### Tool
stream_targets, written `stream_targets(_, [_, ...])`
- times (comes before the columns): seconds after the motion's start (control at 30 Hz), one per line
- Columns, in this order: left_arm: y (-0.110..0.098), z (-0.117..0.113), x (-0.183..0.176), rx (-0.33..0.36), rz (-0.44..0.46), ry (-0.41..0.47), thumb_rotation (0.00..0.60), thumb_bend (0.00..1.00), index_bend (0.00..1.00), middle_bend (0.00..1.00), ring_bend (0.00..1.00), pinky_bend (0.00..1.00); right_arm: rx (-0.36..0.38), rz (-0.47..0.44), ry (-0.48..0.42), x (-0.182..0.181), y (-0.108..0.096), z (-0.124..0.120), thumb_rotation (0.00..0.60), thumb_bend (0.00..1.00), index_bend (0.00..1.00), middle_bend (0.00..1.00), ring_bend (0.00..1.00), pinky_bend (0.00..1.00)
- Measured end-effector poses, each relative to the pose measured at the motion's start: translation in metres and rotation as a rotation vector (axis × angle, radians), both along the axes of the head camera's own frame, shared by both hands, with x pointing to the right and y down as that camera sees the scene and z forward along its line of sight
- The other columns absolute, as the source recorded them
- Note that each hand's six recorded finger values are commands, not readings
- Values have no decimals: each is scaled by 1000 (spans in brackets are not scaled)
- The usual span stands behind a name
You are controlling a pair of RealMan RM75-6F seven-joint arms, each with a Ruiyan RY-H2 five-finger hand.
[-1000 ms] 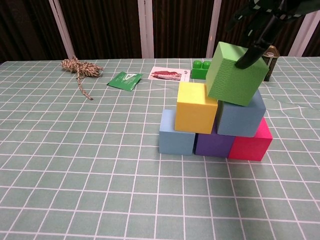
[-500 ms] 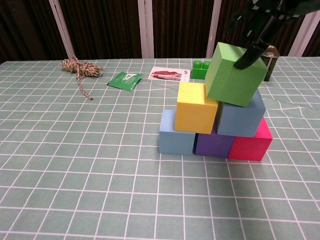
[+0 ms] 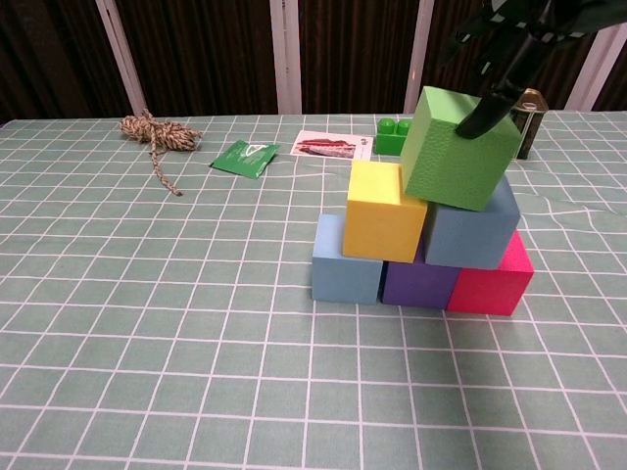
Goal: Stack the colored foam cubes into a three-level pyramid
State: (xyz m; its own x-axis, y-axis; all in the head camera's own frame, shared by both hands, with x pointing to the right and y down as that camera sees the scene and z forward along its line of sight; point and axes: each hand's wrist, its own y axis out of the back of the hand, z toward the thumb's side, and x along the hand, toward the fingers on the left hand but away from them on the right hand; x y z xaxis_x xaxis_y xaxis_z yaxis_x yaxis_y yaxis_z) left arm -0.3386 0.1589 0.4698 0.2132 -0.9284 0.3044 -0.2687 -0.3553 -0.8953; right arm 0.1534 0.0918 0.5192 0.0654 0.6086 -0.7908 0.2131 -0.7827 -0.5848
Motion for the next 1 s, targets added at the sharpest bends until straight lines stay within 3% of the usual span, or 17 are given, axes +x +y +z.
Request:
stream_targets(0.83, [-1, 0, -2, 0, -6, -9, 600, 33, 0, 14, 0, 0, 2, 6, -26, -4, 4, 4, 600, 320, 0, 545, 276, 0])
stream_targets(1.0, [-1, 1, -1, -3, -5, -12, 600, 33, 0, 14, 0, 0, 4, 5, -34, -5, 4, 5, 600, 319, 0, 492, 243, 0])
